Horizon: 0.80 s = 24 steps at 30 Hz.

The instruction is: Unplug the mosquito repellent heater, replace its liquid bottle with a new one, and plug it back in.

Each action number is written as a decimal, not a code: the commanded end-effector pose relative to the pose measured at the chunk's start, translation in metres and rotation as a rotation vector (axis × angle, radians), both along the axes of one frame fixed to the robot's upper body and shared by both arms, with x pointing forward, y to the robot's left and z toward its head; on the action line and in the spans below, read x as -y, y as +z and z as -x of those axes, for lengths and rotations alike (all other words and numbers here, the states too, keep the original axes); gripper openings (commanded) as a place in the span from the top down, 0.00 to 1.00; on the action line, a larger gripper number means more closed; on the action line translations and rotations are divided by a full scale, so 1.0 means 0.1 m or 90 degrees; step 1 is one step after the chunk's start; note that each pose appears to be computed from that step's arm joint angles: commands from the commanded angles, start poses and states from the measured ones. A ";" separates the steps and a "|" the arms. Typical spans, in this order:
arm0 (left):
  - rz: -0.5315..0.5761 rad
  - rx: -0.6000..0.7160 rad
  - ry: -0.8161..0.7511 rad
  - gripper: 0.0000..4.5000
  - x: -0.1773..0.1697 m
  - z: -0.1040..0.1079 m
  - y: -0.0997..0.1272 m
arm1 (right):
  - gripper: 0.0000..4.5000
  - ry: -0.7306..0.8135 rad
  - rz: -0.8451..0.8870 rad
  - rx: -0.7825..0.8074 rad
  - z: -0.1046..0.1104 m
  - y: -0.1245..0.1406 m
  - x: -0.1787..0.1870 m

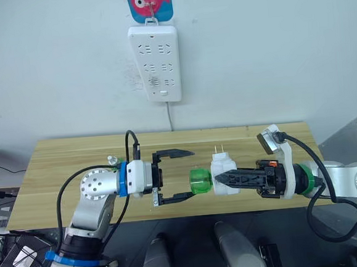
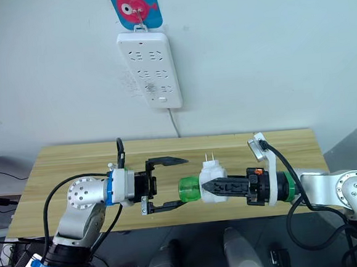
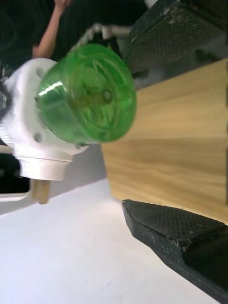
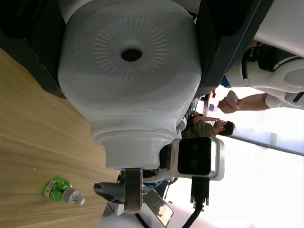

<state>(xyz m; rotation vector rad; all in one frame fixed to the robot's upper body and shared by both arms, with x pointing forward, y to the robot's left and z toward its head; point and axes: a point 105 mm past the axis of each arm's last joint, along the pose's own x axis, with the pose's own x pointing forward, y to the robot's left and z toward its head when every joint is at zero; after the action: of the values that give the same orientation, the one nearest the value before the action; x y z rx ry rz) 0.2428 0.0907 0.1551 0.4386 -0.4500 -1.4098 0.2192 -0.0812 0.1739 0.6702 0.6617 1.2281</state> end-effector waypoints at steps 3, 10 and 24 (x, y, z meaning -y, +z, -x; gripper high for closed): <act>0.042 0.031 0.006 0.00 0.10 0.21 0.11 | 0.33 -0.003 -0.023 0.009 0.04 0.07 -0.05; 0.026 0.026 0.036 0.13 0.12 0.13 0.01 | 0.33 -0.009 -0.031 0.012 0.03 0.08 -0.07; -0.058 -0.302 -0.035 0.49 0.07 0.04 -0.03 | 0.33 0.013 -0.008 0.015 0.06 0.07 -0.06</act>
<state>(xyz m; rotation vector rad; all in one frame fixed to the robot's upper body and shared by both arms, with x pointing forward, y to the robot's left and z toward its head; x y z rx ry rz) 0.2375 0.0827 0.1507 0.3314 -0.2298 -1.4957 0.2207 -0.0778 0.1675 0.6810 0.6746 1.1908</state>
